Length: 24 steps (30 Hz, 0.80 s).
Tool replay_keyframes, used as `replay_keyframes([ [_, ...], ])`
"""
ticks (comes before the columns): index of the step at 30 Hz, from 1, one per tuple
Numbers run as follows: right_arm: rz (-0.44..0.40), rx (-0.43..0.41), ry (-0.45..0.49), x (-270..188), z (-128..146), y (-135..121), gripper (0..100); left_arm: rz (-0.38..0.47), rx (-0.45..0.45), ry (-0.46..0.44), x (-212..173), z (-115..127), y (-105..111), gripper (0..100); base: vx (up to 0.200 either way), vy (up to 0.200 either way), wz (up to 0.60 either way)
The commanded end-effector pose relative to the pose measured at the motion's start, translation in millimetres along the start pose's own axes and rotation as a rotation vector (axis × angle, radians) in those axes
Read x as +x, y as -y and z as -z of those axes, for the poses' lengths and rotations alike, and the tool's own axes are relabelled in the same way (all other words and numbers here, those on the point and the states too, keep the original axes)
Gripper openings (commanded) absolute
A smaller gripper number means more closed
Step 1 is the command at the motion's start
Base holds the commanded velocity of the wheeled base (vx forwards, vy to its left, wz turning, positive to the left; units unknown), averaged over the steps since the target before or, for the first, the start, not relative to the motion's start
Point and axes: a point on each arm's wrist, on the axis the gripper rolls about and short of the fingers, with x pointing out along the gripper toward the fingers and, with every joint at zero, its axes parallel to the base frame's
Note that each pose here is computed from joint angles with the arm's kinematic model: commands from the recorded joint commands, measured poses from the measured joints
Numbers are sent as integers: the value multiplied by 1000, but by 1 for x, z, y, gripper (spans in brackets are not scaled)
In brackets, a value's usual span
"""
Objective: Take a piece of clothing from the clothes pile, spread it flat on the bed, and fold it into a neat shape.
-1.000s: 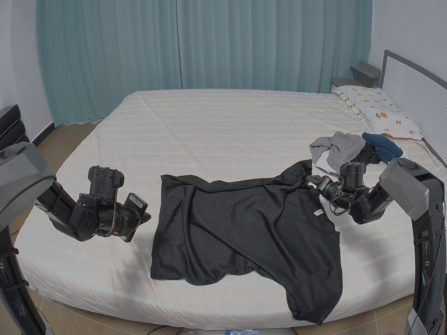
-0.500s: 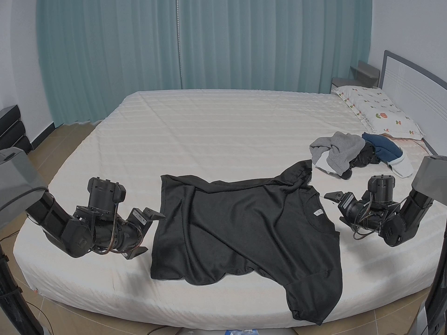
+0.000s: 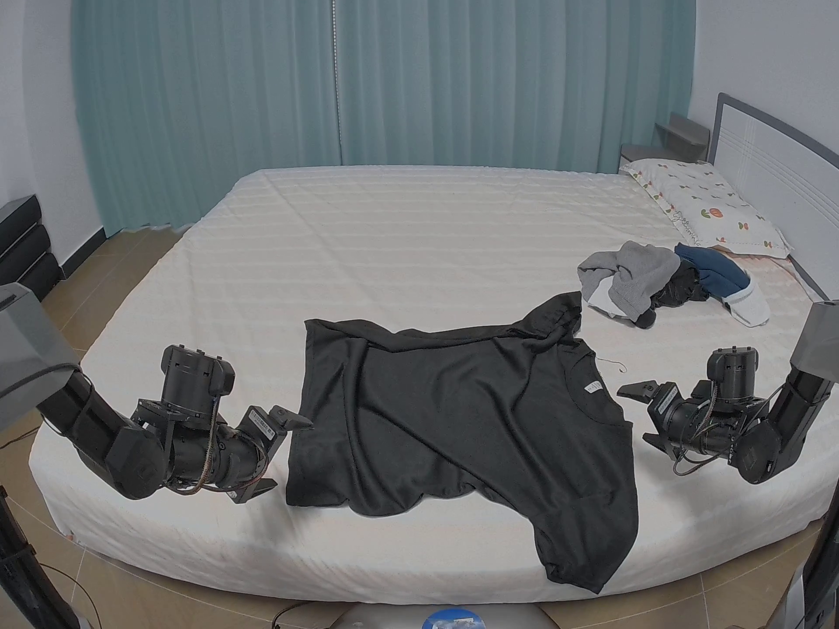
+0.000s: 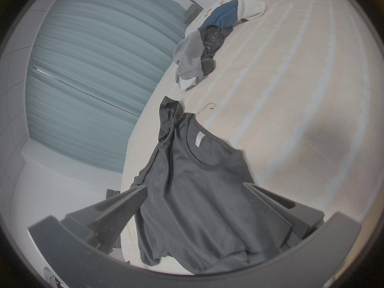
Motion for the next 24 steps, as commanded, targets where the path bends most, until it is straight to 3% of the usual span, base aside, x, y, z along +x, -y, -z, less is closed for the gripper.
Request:
replay_keyframes([
  [1, 2, -4, -12, -1, 4, 0, 100, -10, 1, -5, 2, 1, -2, 100, -200, 0, 0],
  [7, -1, -7, -12, -1, 4, -1, 100, -38, 0, 11, 23, -3, -3, 100, 0, 0, 0],
  [13, -6, -14, -23, 2, 7, -3, 100, -122, 21, 107, 56, -1, -4, 100, 0, 0, 0],
  [20, -8, -14, -20, 3, 6, -3, 100, -113, 28, 116, 73, -6, 2, 100, 0, 0, 0],
  [24, -10, -15, -18, 1, 6, -4, 100, -125, 77, 126, 84, -8, 2, 100, 0, 0, 0],
])
